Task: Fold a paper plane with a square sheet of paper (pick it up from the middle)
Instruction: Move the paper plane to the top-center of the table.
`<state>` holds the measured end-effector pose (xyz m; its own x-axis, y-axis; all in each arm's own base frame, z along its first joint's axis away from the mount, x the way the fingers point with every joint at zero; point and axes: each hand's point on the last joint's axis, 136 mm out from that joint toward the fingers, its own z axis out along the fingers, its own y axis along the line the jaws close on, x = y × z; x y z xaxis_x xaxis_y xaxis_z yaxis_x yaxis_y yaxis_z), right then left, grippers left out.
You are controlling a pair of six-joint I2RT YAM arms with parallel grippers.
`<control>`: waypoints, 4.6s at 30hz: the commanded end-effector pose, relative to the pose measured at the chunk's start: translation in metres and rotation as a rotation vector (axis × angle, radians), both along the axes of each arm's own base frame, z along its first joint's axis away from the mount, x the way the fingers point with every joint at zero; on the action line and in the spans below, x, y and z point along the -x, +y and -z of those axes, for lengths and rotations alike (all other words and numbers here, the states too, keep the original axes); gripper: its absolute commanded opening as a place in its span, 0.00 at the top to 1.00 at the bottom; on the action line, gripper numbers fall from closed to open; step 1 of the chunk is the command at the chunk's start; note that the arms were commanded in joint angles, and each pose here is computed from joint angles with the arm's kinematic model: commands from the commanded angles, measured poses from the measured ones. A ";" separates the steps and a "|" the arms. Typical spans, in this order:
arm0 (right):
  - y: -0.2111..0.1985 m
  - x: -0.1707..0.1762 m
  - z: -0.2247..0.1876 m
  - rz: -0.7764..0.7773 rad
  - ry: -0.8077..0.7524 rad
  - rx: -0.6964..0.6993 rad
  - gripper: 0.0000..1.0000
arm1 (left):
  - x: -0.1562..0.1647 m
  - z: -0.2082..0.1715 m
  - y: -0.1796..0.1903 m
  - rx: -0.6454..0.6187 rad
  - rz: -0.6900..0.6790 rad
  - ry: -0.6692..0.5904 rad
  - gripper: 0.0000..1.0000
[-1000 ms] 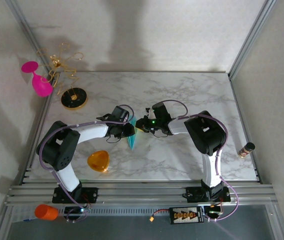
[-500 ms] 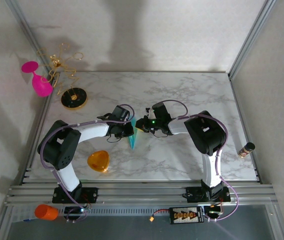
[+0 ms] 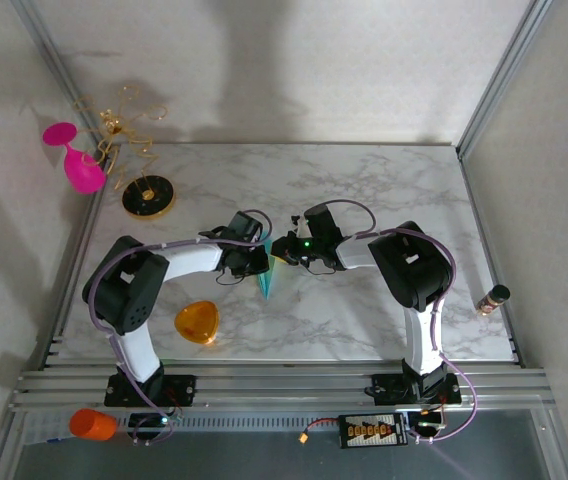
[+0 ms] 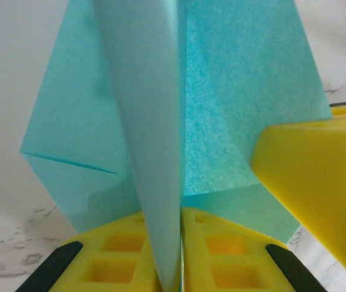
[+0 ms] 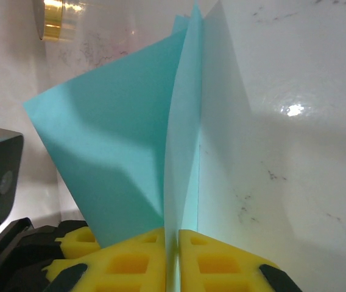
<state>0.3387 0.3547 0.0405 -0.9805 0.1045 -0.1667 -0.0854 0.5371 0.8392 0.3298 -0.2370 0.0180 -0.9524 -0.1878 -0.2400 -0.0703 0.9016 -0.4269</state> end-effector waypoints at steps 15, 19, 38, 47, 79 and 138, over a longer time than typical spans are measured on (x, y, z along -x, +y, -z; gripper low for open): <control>-0.026 -0.024 -0.027 0.100 -0.127 0.104 0.65 | -0.009 -0.023 0.000 -0.055 0.029 -0.035 0.96; -0.071 -0.043 -0.046 0.250 -0.227 0.230 0.52 | -0.022 -0.032 0.008 -0.149 0.037 -0.065 0.96; -0.197 -0.042 -0.084 0.624 -0.375 0.418 0.26 | -0.103 -0.023 0.012 -0.483 0.043 -0.066 0.94; -0.192 -0.044 -0.079 0.613 -0.344 0.390 0.27 | -0.101 -0.010 0.004 -0.445 0.040 -0.033 0.87; -0.185 -0.046 -0.063 0.583 -0.282 0.396 0.28 | -0.084 0.026 0.016 -0.501 0.033 0.029 0.73; -0.196 -0.045 -0.055 0.569 -0.317 0.476 0.01 | -0.203 -0.003 0.001 -0.458 -0.073 -0.202 0.83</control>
